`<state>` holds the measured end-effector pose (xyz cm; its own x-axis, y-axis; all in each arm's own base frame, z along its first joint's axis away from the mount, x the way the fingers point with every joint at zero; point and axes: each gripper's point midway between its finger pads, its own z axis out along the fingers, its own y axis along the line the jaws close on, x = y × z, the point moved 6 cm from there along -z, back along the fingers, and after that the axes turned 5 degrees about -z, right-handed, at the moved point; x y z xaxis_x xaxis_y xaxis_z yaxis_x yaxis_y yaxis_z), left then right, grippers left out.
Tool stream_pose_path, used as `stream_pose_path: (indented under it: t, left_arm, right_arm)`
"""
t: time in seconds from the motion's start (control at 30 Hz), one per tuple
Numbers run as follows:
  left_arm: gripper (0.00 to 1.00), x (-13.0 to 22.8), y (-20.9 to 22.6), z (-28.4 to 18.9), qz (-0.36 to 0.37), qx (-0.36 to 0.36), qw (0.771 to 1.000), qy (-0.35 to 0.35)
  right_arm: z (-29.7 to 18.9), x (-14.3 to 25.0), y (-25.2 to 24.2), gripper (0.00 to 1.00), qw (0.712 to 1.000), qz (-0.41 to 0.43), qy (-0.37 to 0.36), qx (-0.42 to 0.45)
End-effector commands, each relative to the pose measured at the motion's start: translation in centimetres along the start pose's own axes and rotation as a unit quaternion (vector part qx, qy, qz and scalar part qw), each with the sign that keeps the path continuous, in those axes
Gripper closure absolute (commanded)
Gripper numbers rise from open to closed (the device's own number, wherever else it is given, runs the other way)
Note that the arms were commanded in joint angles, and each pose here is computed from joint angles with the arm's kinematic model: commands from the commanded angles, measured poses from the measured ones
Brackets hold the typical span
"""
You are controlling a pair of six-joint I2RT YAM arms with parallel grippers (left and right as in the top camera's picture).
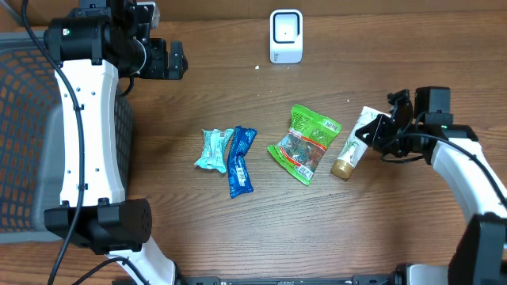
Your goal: Scan the item barcode
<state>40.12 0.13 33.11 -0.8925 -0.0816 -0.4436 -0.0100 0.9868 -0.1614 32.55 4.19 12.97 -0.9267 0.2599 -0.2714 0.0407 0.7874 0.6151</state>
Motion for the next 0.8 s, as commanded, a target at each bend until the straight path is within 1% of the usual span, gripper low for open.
stream_pose_path:
  t: [0.0, 0.33, 0.47, 0.77]
  left_arm:
    - [0.0, 0.0, 0.0, 0.3, -0.003, 0.006, 1.0, 0.002]
    - [0.0, 0.0, 0.0, 0.3, -0.003, 0.006, 1.0, 0.002]
    - [0.0, 0.0, 0.0, 0.3, -0.003, 0.007, 1.0, 0.002]
    - [0.0, 0.0, 0.0, 0.3, -0.003, 0.006, 1.0, 0.002]
  right_arm:
    - [1.6, 1.0, -0.6, 0.94, 0.999, -0.004, 0.027, -0.034]
    - [6.0, 3.3, -4.3, 0.95, 0.993, 0.066, 0.1, -0.022]
    - [6.9, 3.5, -5.0, 0.94, 0.991, 0.073, 0.107, -0.02]
    - [7.0, 3.3, -5.1, 0.94, 0.992, 0.069, 0.101, -0.02]
